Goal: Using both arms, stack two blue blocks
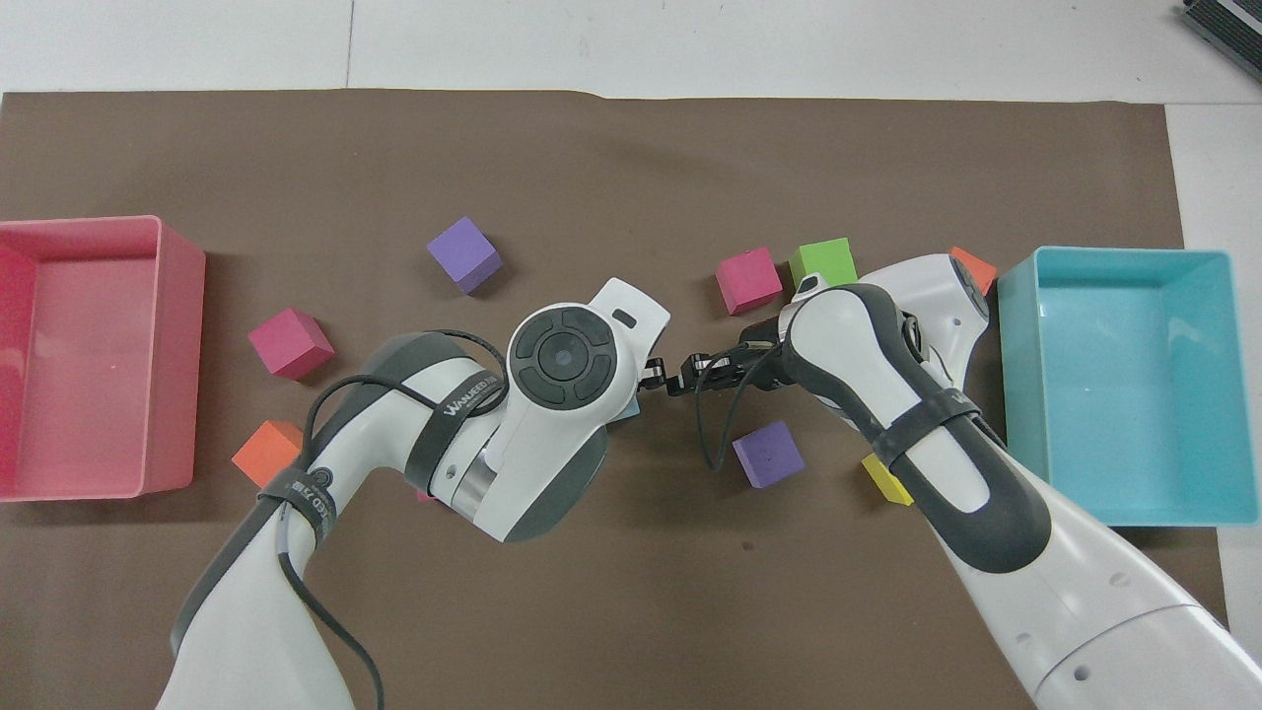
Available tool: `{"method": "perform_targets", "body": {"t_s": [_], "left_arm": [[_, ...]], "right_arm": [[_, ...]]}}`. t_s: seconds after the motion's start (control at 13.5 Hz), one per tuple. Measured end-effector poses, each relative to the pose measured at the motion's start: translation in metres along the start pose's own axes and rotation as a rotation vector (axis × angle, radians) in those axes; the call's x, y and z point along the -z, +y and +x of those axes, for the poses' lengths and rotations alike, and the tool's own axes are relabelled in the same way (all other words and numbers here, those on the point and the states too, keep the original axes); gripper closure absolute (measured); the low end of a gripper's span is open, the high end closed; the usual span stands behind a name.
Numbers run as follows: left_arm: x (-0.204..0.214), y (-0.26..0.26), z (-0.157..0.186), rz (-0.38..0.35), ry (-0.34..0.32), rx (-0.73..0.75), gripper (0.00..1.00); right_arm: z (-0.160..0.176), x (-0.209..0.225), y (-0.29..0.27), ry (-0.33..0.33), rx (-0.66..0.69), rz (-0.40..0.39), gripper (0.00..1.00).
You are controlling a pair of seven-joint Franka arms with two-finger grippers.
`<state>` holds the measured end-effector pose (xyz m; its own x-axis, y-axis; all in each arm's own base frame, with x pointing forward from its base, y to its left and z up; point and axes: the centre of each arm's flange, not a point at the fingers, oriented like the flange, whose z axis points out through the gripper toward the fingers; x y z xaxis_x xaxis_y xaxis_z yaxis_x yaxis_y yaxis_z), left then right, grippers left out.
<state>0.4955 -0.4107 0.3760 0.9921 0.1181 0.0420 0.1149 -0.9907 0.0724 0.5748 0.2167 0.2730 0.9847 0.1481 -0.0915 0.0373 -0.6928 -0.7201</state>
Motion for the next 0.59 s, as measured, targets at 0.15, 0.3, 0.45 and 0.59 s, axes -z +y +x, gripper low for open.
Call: {"method": "perform_targets", "body": {"t_s": [0.15, 0.3, 0.45, 0.59], "left_arm": [[-0.0001, 0.0000, 0.0000, 0.000, 0.000, 0.000, 0.40], [-0.0001, 0.0003, -0.0003, -0.001, 0.000, -0.001, 0.40], [-0.0001, 0.0014, -0.0013, -0.002, 0.000, -0.003, 0.40], [0.0000, 0.0025, -0.0023, -0.004, 0.001, -0.005, 0.40]], "right_arm": [[0.0000, 0.0000, 0.0000, 0.000, 0.000, 0.000, 0.99], [0.0000, 0.0000, 0.0000, 0.000, 0.000, 0.000, 0.99], [-0.0001, -0.0001, 0.0000, -0.001, 0.000, 0.000, 0.99], [-0.0001, 0.0000, 0.0000, -0.001, 0.000, 0.001, 0.99]]}}
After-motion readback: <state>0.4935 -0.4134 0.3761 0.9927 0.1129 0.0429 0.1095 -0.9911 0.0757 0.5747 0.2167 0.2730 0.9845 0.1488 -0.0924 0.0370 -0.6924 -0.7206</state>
